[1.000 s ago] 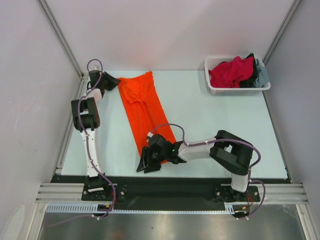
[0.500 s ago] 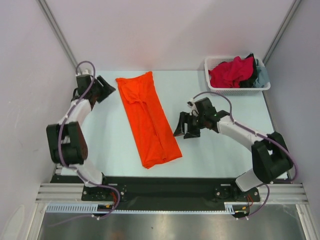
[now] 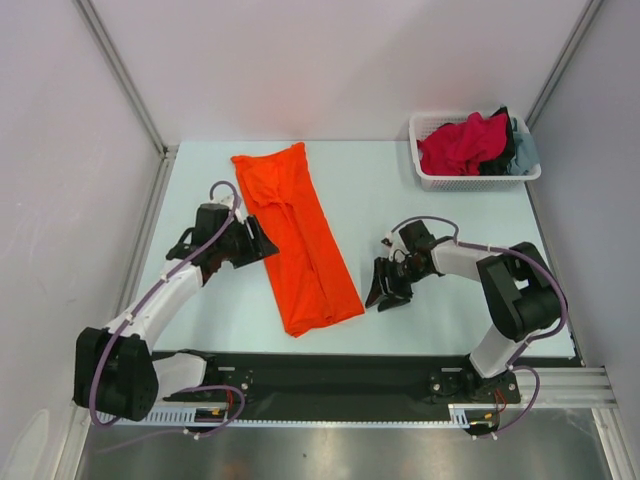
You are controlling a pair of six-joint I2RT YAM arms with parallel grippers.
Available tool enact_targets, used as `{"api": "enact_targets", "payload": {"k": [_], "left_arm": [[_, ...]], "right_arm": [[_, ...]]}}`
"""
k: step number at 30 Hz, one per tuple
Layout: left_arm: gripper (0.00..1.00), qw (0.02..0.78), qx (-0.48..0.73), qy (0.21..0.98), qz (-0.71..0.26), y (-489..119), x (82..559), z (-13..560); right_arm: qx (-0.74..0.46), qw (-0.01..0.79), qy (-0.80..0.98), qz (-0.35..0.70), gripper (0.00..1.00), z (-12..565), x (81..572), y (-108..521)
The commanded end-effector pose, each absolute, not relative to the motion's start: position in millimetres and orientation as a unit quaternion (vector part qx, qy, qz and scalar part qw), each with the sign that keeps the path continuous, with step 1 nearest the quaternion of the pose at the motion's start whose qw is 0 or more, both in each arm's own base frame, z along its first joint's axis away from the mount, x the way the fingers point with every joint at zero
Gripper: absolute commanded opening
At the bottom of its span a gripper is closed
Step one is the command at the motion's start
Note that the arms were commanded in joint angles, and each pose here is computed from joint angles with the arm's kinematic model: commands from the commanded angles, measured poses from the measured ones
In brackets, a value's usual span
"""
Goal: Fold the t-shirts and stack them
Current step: Fold the tshirt
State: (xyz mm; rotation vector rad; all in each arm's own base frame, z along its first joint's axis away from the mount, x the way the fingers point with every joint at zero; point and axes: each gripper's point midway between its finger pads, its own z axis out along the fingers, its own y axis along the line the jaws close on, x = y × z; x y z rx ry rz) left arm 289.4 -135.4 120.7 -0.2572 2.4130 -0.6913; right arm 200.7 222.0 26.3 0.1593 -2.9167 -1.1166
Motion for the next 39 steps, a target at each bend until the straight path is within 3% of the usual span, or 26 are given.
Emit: {"api": "enact_targets", "payload": {"k": [1,11,17,20,21,22,25,29,36,38,39], "left_arm": [[0.63,0.34,-0.081,0.903,-0.25,-129.5,297.7,144.7],[0.63,0.331,-0.089,0.903,-0.259,-130.6,303.0,139.6],[0.63,0.345,-0.108,0.899,-0.248,-109.8,316.5,143.9],[0.64,0.354,-0.127,0.894,-0.244,-89.5,334.4,146.4],[0.64,0.347,-0.131,0.896,-0.243,-85.5,341.6,140.0],[0.64,0.356,-0.136,0.893,-0.24,-77.6,352.4,146.0],[0.64,0.351,-0.14,0.896,-0.234,-65.7,381.8,135.1],[0.57,0.359,-0.149,0.891,-0.236,-52.0,431.0,114.6],[0.61,0.367,-0.177,0.878,-0.251,-20.5,518.0,74.0],[0.61,0.365,-0.171,0.88,-0.252,-14.0,543.1,66.3],[0.63,0.384,-0.158,0.872,-0.258,-11.9,566.1,84.5]], "right_arm": [[0.082,-0.001,-0.922,-0.378,0.53,15.9,199.6,231.2],[0.1,0.011,-0.924,-0.369,0.53,0.5,205.0,240.2],[0.102,0.026,-0.928,-0.356,0.43,-10.9,193.7,239.1],[0.102,0.029,-0.93,-0.352,0.22,-14.8,189.1,237.3],[0.103,0.031,-0.93,-0.35,0.07,-15.5,187.5,237.5],[0.102,0.03,-0.932,-0.346,0.0,-15.8,186.7,236.4],[0.103,0.039,-0.932,-0.345,0.0,-15.4,171.5,238.7],[0.095,0.035,-0.933,-0.344,0.0,-15.3,142.1,247.7],[0.121,0.041,-0.921,-0.369,0.01,-6.2,85.7,310.4],[0.123,0.023,-0.921,-0.368,0.21,2.6,90.8,316.3],[0.128,-0.02,-0.913,-0.386,0.43,27.3,114.4,327.1]]}}
